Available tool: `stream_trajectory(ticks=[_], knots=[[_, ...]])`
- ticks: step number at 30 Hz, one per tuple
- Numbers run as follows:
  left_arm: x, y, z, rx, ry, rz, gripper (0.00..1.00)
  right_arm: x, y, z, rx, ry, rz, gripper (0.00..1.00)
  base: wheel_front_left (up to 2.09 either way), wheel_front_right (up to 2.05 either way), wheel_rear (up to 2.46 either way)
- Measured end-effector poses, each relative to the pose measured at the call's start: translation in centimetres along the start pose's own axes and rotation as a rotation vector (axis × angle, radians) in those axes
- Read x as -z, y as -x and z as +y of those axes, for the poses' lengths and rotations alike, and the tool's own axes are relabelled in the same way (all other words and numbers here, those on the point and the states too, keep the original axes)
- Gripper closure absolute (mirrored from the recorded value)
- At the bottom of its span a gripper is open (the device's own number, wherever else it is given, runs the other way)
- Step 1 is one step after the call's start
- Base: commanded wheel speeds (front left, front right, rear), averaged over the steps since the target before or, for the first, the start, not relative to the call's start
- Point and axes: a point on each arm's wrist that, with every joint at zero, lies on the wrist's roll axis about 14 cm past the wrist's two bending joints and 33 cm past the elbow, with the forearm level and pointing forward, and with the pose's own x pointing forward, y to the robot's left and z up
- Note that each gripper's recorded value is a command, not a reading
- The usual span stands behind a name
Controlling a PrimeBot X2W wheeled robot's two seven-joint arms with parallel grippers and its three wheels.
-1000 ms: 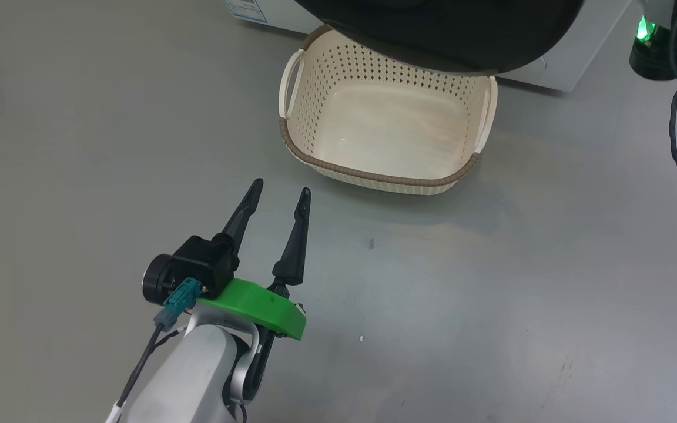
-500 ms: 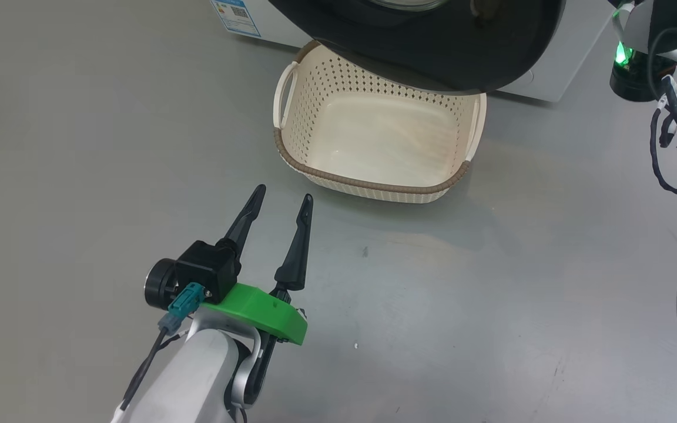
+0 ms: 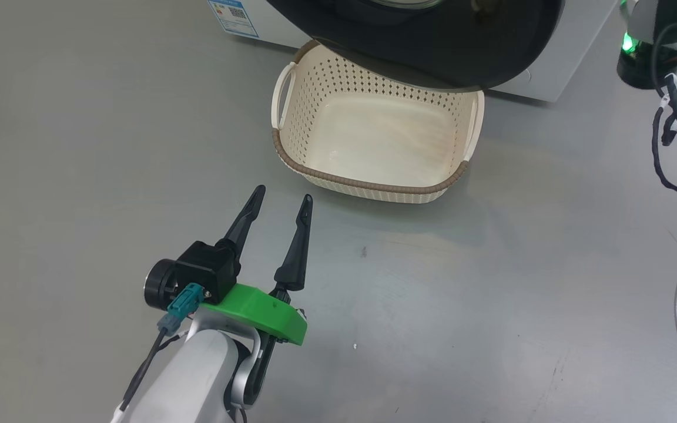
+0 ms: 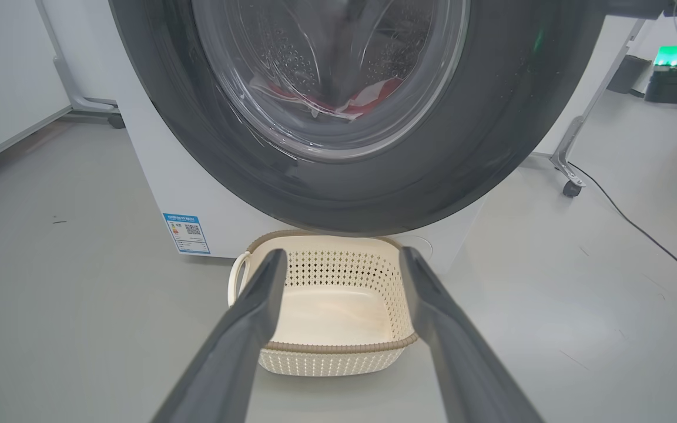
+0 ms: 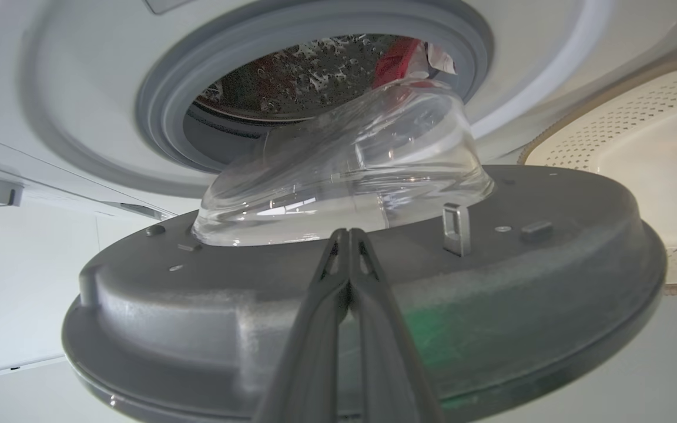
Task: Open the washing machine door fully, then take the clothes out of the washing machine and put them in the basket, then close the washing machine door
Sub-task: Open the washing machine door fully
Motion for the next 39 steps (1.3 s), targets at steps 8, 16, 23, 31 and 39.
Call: stream_trajectory(ticks=[8, 16, 23, 31, 39], knots=[[-0.9, 0.0, 0.5, -0.015, -0.005, -0.026, 0.00, -2.8, 1.9, 0.4, 0.040, 0.343, -0.148, 1.00, 0.00, 0.00, 0.00], [-2.1, 0.0, 0.4, -0.012, -0.015, -0.061, 0.00, -3.4, 4.0, 1.8, 0.026, 0.555, -0.257, 1.00, 0.00, 0.00, 0.00], [-2.6, 0.1, 0.2, -0.006, -0.028, -0.079, 0.00, -3.3, 6.6, 0.9, 0.105, 0.765, -0.328, 1.00, 0.00, 0.00, 0.00], [-2.8, 0.4, -0.3, 0.005, -0.043, -0.086, 0.00, -0.9, 9.2, -0.3, 0.137, 0.950, -0.361, 1.00, 0.00, 0.00, 0.00], [-3.2, 0.8, -0.1, -0.002, -0.037, -0.100, 0.00, 0.5, 13.0, -3.4, 0.175, 0.975, -0.427, 1.00, 0.00, 0.00, 0.00]])
